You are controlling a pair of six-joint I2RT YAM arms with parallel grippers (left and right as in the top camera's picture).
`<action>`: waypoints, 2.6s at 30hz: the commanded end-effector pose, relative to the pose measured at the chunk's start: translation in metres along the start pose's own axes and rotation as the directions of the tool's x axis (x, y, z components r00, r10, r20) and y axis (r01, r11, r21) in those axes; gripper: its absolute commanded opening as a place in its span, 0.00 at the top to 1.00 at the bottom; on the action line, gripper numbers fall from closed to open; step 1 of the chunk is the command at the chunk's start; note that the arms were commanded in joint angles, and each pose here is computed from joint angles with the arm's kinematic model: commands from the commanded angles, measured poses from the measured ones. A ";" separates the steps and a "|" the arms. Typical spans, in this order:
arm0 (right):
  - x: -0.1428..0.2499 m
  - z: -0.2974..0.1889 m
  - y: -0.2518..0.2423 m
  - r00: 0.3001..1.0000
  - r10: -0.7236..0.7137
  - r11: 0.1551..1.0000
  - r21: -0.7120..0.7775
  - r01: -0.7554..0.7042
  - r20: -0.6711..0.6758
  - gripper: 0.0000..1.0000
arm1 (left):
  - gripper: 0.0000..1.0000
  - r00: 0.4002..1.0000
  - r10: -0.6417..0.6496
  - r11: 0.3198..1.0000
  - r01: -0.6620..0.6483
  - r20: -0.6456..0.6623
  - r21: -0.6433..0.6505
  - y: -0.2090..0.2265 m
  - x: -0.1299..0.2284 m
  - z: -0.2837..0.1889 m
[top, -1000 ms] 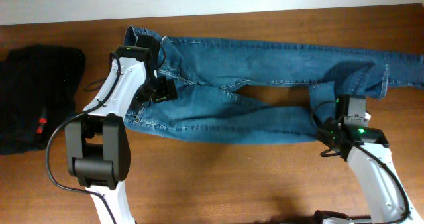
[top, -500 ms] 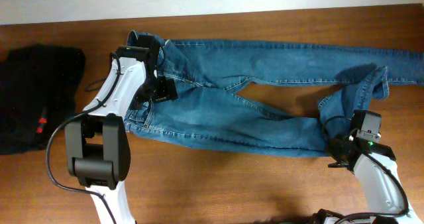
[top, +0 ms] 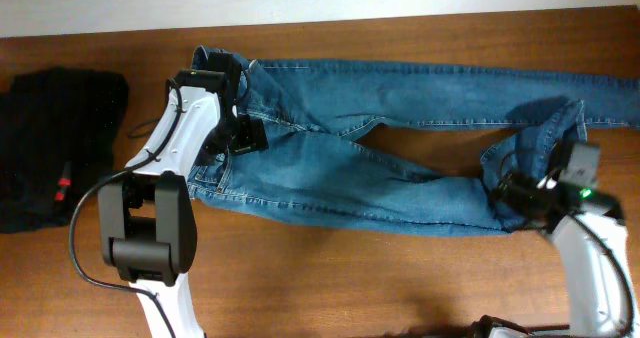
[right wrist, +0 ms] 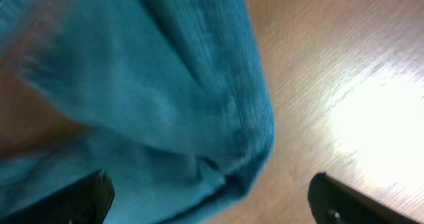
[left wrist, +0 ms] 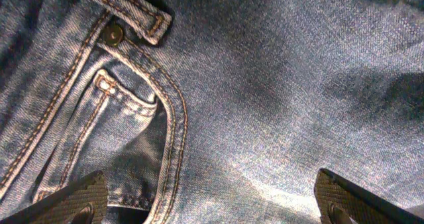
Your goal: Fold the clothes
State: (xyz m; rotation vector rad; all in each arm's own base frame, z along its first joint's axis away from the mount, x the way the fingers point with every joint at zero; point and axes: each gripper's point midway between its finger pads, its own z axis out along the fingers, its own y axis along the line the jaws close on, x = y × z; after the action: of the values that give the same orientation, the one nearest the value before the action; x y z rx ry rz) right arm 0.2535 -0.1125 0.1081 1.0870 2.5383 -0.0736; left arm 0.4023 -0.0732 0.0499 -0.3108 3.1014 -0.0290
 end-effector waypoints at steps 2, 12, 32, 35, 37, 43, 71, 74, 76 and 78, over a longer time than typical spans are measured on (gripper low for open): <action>-0.047 -0.046 0.012 0.990 -0.047 0.998 -0.024 0.050 0.132 0.01 | 0.01 1.000 -0.007 1.000 0.007 -0.007 -0.003 0.001 0.000 0.003; -0.129 -0.083 0.027 0.909 -0.086 0.995 -0.009 0.098 0.408 0.01 | 0.01 1.000 -0.008 1.000 0.008 -0.007 -0.003 0.001 0.000 0.003; -0.194 0.034 0.051 0.979 -0.095 0.979 -0.164 0.125 0.180 0.09 | 0.01 1.000 -0.007 1.000 0.007 -0.007 -0.003 0.000 0.000 0.003; -0.191 0.044 0.050 0.982 -0.095 0.980 -0.161 0.121 0.161 0.11 | 0.01 1.000 -0.007 1.000 0.007 -0.007 -0.003 0.000 0.000 0.003; -0.190 0.050 0.050 0.984 -0.095 0.980 -0.159 0.119 0.151 0.17 | 0.01 1.000 -0.007 1.000 0.007 -0.007 -0.003 0.000 0.000 0.003; -0.185 0.065 0.048 0.988 -0.097 0.982 -0.153 0.114 0.117 0.21 | 0.01 1.000 -0.007 1.000 0.007 -0.007 -0.003 0.000 0.000 0.003; -0.182 0.098 0.038 0.992 -0.097 0.990 -0.093 0.105 0.085 0.56 | 0.01 1.000 -0.007 1.000 0.007 -0.007 -0.003 0.000 0.000 0.003; -0.182 0.098 0.038 0.991 -0.097 0.990 -0.094 0.105 0.089 0.66 | 0.01 1.000 -0.007 1.000 0.007 -0.007 -0.003 0.000 0.000 0.003; -0.182 0.098 0.038 0.992 -0.097 0.990 -0.093 0.105 0.086 0.75 | 0.01 1.000 -0.007 1.000 0.007 -0.007 -0.003 0.000 0.000 0.003; -0.181 0.099 0.037 0.992 -0.096 0.990 -0.093 0.104 0.083 0.85 | 0.01 1.000 -0.007 1.000 0.007 -0.007 -0.003 0.000 0.000 0.003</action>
State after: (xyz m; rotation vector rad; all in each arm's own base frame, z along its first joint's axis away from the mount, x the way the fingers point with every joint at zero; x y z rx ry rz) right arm 0.4224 -0.2278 0.0855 0.9036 2.4992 -0.0062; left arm 0.4024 -0.0732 0.0499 -0.3107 3.1009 -0.0286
